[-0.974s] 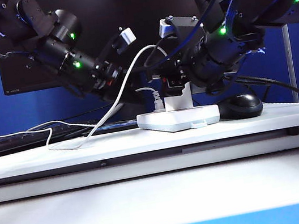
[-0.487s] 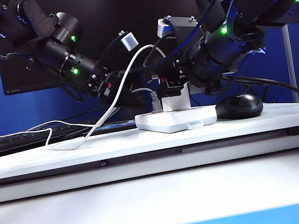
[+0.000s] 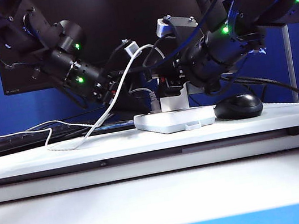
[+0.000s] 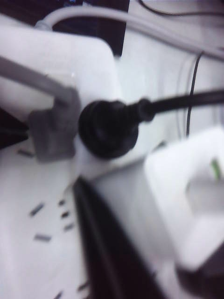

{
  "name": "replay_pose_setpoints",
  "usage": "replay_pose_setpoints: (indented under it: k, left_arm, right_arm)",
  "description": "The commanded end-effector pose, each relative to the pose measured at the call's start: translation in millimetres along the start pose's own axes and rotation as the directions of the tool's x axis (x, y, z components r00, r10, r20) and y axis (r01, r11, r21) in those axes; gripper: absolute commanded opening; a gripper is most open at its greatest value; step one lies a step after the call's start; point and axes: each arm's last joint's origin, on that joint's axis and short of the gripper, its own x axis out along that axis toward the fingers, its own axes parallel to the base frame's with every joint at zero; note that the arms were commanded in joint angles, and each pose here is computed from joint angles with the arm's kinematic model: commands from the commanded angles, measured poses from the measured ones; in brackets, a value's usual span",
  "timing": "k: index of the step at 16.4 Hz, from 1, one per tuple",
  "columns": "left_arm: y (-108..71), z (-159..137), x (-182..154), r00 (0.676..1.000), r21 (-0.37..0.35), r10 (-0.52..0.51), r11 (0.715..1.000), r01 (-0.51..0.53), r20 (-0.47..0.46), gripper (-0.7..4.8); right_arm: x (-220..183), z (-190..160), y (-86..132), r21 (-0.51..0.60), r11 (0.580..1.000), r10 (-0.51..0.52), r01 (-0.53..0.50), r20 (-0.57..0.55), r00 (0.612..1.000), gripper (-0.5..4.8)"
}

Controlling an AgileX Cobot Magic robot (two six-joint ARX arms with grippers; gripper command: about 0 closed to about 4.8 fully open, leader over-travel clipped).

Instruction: Unplug the white charger from the socket, then place it next to the socket.

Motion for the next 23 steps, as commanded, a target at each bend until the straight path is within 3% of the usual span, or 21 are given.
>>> replay_pose_setpoints:
  k: [1, 4, 7, 9, 12, 14, 16, 19, 21, 23]
  left_arm:
    - [1.4, 0.4, 1.9, 1.000, -0.006, 0.003, 1.000, -0.003, 0.015, -0.05]
    - [0.1, -5.0, 6.2, 1.000, -0.063, -0.005, 0.998, 0.005, -0.005, -0.05]
    - [-0.7, -7.1, 8.0, 1.000, -0.071, -0.011, 0.997, 0.011, -0.009, -0.05]
    - [-1.1, -7.5, 8.1, 1.000, -0.074, -0.014, 0.997, 0.013, -0.013, -0.05]
    - [-2.0, -10.8, 10.4, 0.999, -0.083, -0.019, 0.996, 0.017, -0.025, -0.06]
    - [-2.8, -13.5, 12.5, 0.999, -0.090, -0.027, 0.996, 0.024, -0.031, -0.05]
    - [-3.3, -14.0, 12.6, 0.999, -0.094, -0.031, 0.995, 0.027, -0.035, -0.06]
    - [-3.2, -13.9, 12.6, 0.999, -0.093, -0.030, 0.995, 0.027, -0.034, -0.05]
    - [-3.1, -13.9, 12.6, 0.999, -0.093, -0.030, 0.995, 0.026, -0.033, -0.06]
    - [-3.1, -13.8, 12.6, 0.999, -0.093, -0.030, 0.995, 0.027, -0.033, -0.06]
  right_arm:
    - [-0.6, 1.9, 6.5, 0.001, 0.996, 0.090, -0.090, 0.003, 0.996, -0.01]
    - [-0.6, 2.0, 6.5, -0.019, 0.996, 0.090, -0.090, 0.004, 0.996, -0.01]
    - [-0.7, 4.8, 7.3, 0.053, 0.992, 0.112, -0.113, 0.031, 0.993, -0.01]
    - [-2.1, 7.0, 10.5, -0.063, 0.993, 0.101, -0.098, 0.040, 0.994, -0.01]
    - [-3.0, 9.1, 12.1, 0.020, 0.992, 0.125, -0.126, 0.052, 0.991, -0.01]
    - [-3.5, 10.2, 15.1, -0.055, 0.993, 0.106, -0.103, 0.062, 0.992, -0.01]
    - [-3.9, 13.2, 16.1, 0.032, 0.992, 0.122, -0.126, 0.093, 0.988, -0.01]
    - [-6.3, 19.2, 15.7, -0.053, 0.995, 0.088, -0.082, 0.129, 0.988, -0.01]
    - [-7.0, 21.7, 12.3, 0.060, 0.991, 0.109, -0.118, 0.140, 0.984, -0.01]
    - [-8.3, 24.0, 10.3, -0.039, 0.995, 0.096, -0.091, 0.146, 0.985, -0.01]
